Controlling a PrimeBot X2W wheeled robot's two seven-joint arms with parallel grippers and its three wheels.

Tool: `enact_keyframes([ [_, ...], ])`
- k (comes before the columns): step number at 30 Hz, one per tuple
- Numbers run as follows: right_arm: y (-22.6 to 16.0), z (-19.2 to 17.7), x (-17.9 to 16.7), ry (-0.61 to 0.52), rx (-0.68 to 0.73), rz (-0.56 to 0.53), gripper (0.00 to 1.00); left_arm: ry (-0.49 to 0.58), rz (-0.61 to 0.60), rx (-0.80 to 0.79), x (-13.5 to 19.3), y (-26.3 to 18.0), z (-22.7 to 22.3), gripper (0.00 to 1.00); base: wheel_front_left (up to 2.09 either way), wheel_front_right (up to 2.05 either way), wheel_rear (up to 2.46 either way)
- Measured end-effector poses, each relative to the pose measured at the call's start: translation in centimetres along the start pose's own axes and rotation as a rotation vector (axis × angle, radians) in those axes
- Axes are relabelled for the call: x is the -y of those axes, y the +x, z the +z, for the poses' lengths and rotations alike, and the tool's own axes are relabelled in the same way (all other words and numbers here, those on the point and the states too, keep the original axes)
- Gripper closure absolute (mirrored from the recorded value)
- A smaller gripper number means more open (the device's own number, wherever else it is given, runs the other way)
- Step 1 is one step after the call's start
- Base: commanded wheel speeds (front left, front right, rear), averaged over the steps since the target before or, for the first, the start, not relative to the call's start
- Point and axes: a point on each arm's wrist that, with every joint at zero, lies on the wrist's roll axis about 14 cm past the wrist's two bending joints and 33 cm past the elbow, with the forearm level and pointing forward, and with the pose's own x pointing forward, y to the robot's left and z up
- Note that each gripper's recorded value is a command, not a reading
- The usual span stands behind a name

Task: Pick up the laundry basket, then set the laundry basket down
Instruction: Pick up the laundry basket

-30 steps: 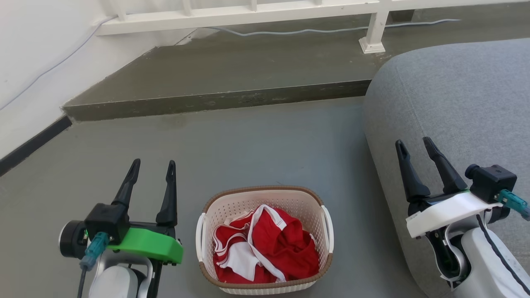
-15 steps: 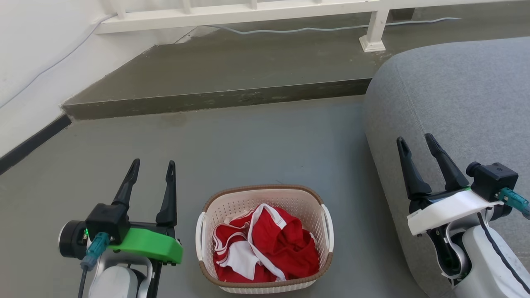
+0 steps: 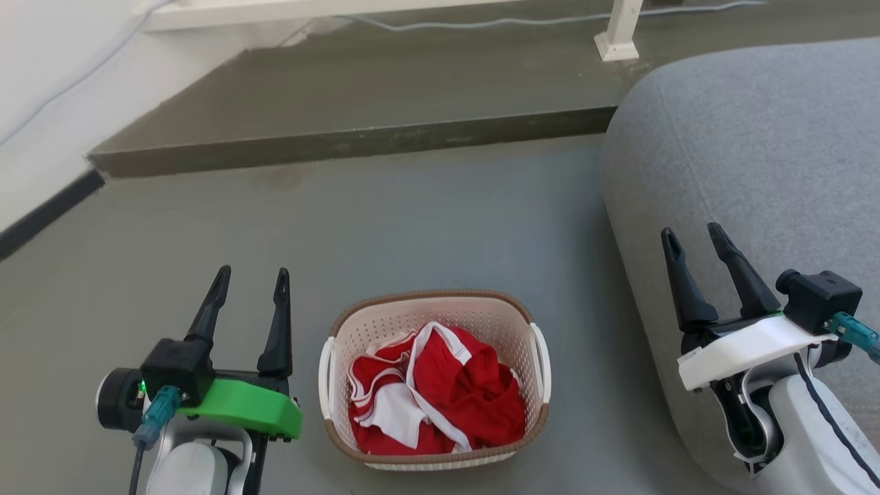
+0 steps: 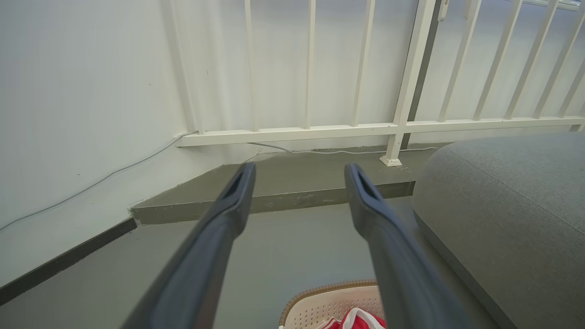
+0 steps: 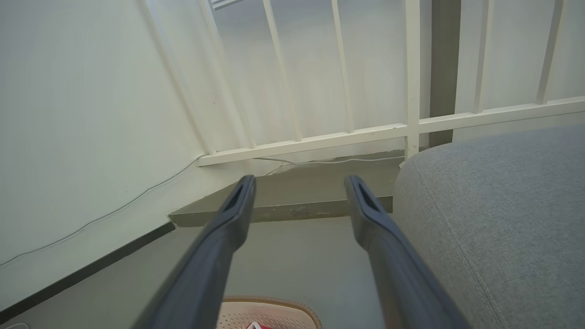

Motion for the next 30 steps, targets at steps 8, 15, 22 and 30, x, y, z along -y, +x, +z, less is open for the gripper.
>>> enact_keyframes([
  [8,0.7,-2.7,1.4,0.006,-0.077,-0.035,0.0,-0.019,0.011,-0.096,-0.5,0.4,-3.6,0.0,0.0,0.0,0.0],
  [15,2.1,-4.9,3.0,0.043,-0.129,-0.08,0.0,-0.038,0.01,-0.139,-1.0,2.8,-5.8,0.0,0.0,0.0,0.0],
  [22,3.6,-8.8,3.9,0.059,-0.228,-0.099,0.0,-0.056,0.019,-0.214,-1.7,4.6,-9.3,0.0,0.0,0.0,0.0],
  [30,5.6,-13.0,4.7,0.078,-0.328,-0.109,0.0,-0.073,0.027,-0.309,-2.6,6.5,-13.9,0.0,0.0,0.0,0.0],
])
